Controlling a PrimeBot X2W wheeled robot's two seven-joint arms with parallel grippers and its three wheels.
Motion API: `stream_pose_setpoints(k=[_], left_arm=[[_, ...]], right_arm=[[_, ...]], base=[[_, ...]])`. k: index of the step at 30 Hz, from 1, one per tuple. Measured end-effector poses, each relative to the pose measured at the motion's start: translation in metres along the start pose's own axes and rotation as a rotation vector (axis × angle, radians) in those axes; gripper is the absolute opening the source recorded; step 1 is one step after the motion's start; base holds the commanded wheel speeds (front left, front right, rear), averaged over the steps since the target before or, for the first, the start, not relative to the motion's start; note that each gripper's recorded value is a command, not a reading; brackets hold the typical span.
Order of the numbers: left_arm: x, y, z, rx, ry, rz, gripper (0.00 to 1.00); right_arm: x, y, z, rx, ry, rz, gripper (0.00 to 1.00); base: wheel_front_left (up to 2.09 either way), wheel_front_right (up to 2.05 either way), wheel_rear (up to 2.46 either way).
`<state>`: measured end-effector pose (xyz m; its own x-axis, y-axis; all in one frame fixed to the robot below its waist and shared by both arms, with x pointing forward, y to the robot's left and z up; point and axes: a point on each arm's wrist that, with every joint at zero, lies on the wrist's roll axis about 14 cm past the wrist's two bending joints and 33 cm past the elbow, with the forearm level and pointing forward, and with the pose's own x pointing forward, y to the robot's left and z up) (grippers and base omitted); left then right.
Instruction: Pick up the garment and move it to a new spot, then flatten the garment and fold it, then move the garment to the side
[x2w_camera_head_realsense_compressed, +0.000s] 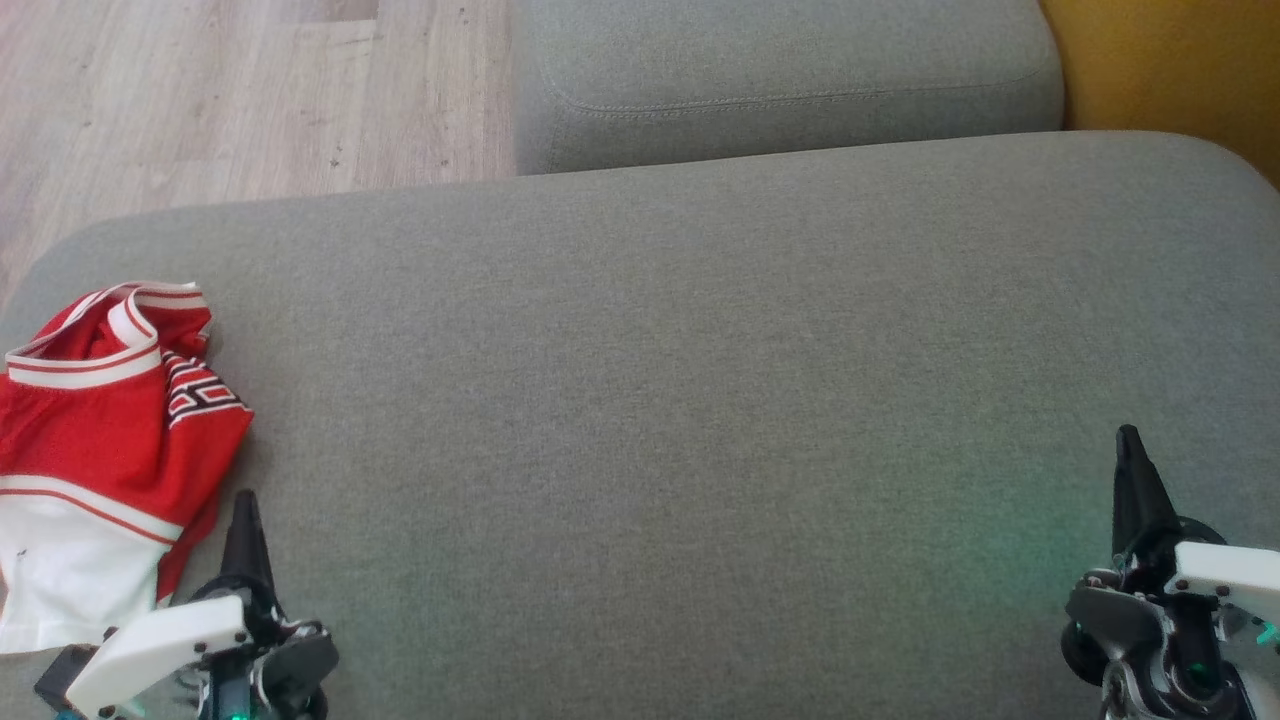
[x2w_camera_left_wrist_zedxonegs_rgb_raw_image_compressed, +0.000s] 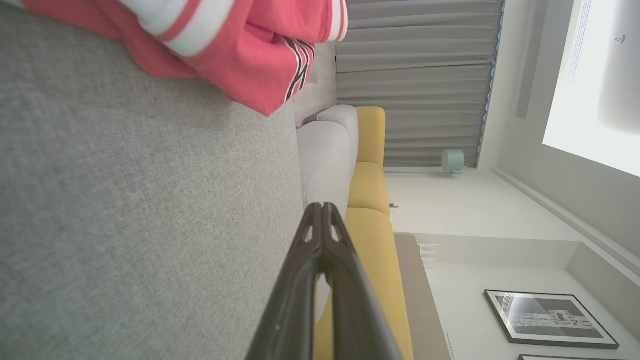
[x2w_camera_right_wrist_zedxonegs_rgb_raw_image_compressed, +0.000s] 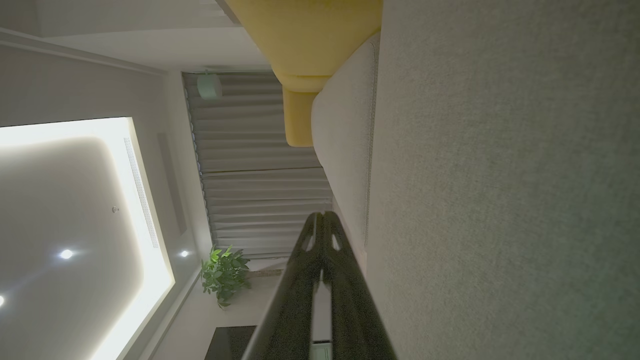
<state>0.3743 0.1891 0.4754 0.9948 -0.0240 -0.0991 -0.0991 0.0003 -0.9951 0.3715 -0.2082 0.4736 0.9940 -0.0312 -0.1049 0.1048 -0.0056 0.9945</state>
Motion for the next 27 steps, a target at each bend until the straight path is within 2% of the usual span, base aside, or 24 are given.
stream_pose_setpoints(k=[27], left_arm=[[0.0, 0.0, 0.0, 0.0, 0.0, 0.0, 0.0]], right_arm=[[0.0, 0.0, 0.0, 0.0, 0.0, 0.0, 0.0]], base=[[0.0, 0.0, 0.0]])
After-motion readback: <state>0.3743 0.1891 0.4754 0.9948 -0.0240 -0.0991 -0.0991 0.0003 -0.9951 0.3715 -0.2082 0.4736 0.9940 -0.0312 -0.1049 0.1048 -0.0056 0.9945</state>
